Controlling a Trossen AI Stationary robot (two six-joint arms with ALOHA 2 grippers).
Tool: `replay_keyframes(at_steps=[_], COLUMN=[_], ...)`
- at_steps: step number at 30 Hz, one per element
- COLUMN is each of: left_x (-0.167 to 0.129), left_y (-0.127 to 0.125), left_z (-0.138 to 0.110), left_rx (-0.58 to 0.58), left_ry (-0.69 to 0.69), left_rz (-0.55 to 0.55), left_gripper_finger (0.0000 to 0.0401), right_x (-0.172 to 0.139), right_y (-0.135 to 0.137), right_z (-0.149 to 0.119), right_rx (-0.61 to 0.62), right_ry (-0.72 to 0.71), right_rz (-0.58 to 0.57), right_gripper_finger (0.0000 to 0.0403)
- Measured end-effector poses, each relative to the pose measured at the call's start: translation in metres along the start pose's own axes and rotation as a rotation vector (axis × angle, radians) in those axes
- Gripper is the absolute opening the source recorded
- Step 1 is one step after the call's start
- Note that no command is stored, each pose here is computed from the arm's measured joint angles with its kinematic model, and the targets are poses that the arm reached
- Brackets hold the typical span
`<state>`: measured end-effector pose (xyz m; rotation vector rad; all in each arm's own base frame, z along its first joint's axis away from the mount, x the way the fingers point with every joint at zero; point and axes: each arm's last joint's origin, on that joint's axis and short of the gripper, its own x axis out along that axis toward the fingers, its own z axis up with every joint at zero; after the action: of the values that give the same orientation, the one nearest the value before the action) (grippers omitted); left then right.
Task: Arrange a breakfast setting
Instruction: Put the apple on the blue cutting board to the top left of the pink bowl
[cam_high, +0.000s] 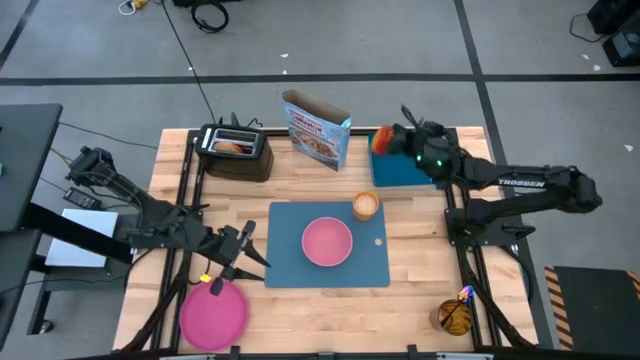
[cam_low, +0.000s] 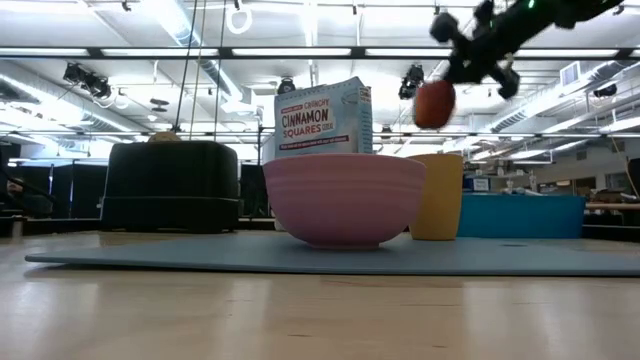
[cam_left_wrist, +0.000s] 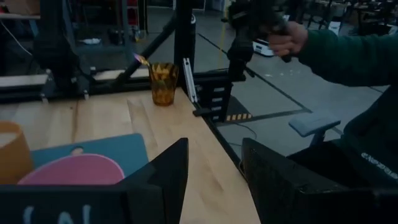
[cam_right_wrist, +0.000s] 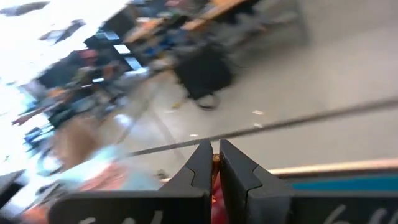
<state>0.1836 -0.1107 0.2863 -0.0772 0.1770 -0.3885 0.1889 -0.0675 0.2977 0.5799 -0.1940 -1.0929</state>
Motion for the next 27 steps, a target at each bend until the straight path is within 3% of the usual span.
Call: replay_keyframes(at_steps=[7,13,19,27], left_x=[-0.001,-0.003,-0.022,-0.045], left_y=[0.006,0.02,0.015,0.002], left_z=[0.002,0.001,0.006,0.009], left_rx=[0.048,0.071,0.03,0.024], left_ry=[-0.011,0.044,0.177,0.183], left_rz=[0.026,0.107,0.095,0.018], left_gripper_finger=[0.0157,0.0157,0.0157,0.0157], right_x=[-0.033,-0.047,-0.039,-0.013], right_y=[0.053,0.098,0.13,0.165], right_z=[-0.018,-0.056,-0.109,-0.161], right_rx=[-0.171,-0.246,-0.305,-0.421], right_ry=[-0.019,0.006,0.067,0.113], right_rz=[0.2,0.343,0.418,0.465], right_gripper_finger=[0.0018,0.0018,0.0018,0.0019])
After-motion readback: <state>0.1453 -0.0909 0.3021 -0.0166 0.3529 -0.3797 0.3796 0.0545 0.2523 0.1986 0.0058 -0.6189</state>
